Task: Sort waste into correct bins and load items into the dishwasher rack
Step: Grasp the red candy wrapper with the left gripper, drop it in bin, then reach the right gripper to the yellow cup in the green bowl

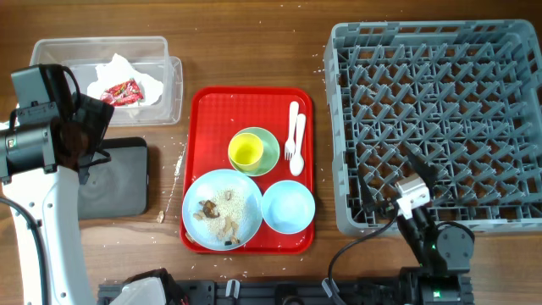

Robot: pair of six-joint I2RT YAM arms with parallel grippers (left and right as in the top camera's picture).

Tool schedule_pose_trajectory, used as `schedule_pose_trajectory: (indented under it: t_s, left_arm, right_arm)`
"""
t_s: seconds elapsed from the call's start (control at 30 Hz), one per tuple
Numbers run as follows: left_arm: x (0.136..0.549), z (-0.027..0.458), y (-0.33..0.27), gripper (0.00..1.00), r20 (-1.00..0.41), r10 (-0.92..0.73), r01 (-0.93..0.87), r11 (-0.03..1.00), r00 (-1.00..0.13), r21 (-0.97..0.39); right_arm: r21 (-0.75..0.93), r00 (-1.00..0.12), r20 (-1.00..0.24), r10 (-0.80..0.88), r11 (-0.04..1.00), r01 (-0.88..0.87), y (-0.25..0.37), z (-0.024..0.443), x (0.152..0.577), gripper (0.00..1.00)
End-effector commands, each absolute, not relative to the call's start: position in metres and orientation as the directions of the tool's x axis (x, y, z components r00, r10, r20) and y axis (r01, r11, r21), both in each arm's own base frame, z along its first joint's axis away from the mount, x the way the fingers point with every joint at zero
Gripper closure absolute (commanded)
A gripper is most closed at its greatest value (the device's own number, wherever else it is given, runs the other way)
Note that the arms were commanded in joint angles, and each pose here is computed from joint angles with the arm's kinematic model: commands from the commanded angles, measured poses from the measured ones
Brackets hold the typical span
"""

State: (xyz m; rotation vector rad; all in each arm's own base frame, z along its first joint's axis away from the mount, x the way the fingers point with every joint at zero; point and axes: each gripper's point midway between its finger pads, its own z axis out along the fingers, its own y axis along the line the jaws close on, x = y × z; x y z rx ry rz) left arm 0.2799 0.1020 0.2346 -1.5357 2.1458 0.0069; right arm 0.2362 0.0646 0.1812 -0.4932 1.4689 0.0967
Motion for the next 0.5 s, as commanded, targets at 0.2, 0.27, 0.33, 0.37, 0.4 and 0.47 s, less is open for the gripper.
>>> schedule_pose_trajectory:
  t_s: [0.2, 0.27, 0.33, 0.37, 0.4, 0.47]
  left_arm:
    - [0.277, 0.235, 0.105, 0.00, -0.405, -0.886, -0.896, 0.352, -0.225, -0.273]
    - [0.277, 0.235, 0.105, 0.00, -0.405, -0.886, -0.896, 0.352, -0.225, -0.272]
    - [0.277, 0.235, 0.105, 0.01, -0.405, -0.886, -0.896, 0.352, -0.225, -0.272]
    - [0.277, 0.235, 0.105, 0.00, -0.405, -0.886, -0.896, 0.352, -0.225, -0.273]
    - [0.277, 0.235, 0.105, 0.00, -0.405, -0.886, -0.896, 0.352, -0.225, -0.272]
    - [0.277, 0.235, 0.105, 0.00, -0.405, -0.886, -0.896, 0.352, -0.225, -0.273]
  right_arm:
    - [-0.477, 0.584, -0.806, 0.098, 0.477, -0.738, 0.150, 0.289, 0.112, 0.00]
    - [-0.312, 0.496, -0.847, 0.191, 0.576, -0.756, 0.137, 0.302, 0.129, 0.00]
    - [-0.218, 0.459, -0.857, 0.232, 0.645, -0.732, 0.125, 0.312, 0.144, 0.00]
    - [-0.172, 0.421, -0.876, 0.234, 0.664, -0.728, 0.122, 0.318, 0.153, 0.00]
    - [-0.143, 0.375, -0.902, 0.213, 0.673, -0.725, 0.122, 0.323, 0.165, 0.00]
    - [-0.112, 0.263, -0.954, 0.145, 0.640, -0.760, 0.130, 0.332, 0.187, 0.00]
